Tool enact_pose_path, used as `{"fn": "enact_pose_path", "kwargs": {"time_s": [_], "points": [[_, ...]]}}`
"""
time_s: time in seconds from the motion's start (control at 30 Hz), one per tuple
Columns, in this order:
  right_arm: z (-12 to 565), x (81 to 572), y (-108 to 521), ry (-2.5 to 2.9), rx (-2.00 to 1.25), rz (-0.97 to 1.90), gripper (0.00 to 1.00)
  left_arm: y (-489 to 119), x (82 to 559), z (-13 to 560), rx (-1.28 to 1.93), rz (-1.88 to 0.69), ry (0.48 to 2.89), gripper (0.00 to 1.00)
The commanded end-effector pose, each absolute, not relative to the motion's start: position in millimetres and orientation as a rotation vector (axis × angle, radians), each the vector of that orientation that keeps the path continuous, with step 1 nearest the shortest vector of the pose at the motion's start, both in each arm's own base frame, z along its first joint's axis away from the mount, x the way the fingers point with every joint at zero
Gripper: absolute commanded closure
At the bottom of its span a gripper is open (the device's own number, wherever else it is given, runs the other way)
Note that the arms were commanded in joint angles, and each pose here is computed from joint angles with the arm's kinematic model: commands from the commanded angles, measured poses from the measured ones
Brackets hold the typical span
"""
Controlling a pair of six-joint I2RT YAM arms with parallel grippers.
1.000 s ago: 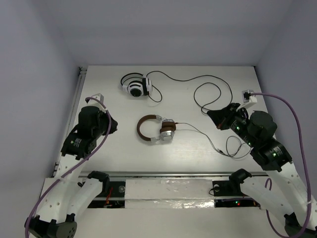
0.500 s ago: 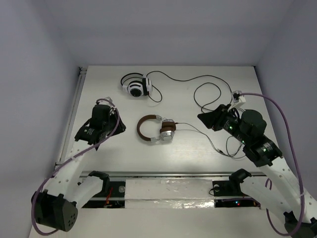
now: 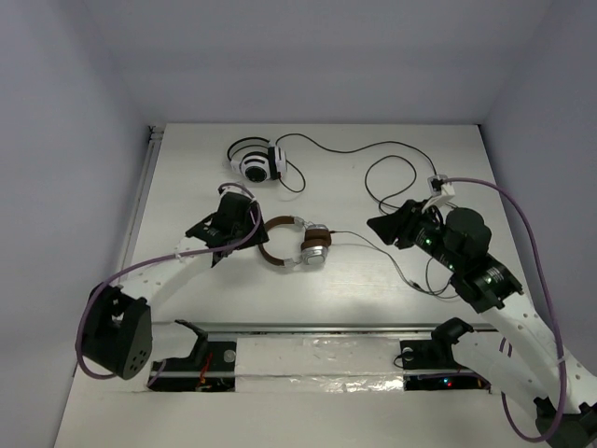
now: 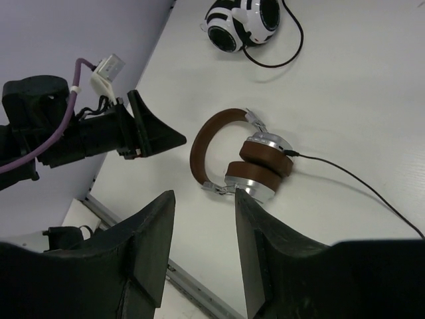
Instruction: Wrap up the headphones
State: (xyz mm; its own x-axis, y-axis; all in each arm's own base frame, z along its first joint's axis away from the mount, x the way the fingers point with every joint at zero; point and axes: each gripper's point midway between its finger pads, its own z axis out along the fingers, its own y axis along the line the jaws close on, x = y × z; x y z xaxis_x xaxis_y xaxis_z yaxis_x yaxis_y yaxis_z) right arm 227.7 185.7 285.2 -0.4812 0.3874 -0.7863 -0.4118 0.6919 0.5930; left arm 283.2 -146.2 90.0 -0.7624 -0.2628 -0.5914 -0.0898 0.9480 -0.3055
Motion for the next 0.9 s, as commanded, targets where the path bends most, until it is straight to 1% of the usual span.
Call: {"fn": "enact_pose_path", "kwargs": {"time_s": [0.0,0.07,0.17,0.43,0.57,0.67,0.73,0.77,0.8,0.83,0.87], "points": [[297,232,188,1.782,-0.038,0.952,0.52,-153,306,91,-0.293,-0.3,2.348,0.41],[296,233,189,1.789,-0.045,0.953,0.52,-159,309,81,-0.266,-0.245,2.371,0.41],[293,233,189,1.793,-0.044,0.95,0.52,-152,312,64,-0.266,-0.131,2.395,0.41],[288,232,190,1.798,-0.038,0.965,0.52,-155,323,36,-0.255,-0.057,2.42,0.43],[287,232,190,1.799,-0.03,0.967,0.52,-159,325,26,-0.233,-0.037,2.435,0.47],[285,231,191,1.8,-0.025,0.98,0.53,-158,326,20,-0.224,-0.026,2.436,0.52],[283,231,192,1.803,-0.023,0.988,0.54,-164,327,19,-0.209,-0.048,2.426,0.65],[283,231,192,1.803,-0.024,0.989,0.55,-164,326,17,-0.196,-0.05,2.43,0.73],[283,231,192,1.802,-0.026,0.991,0.56,-171,329,19,-0.182,-0.097,2.424,0.93],[282,230,193,1.805,-0.031,0.995,0.57,-172,329,19,-0.175,-0.103,2.426,1.0],[281,230,194,1.807,-0.033,0.997,0.58,-173,328,20,-0.171,-0.107,2.428,1.0]]}}
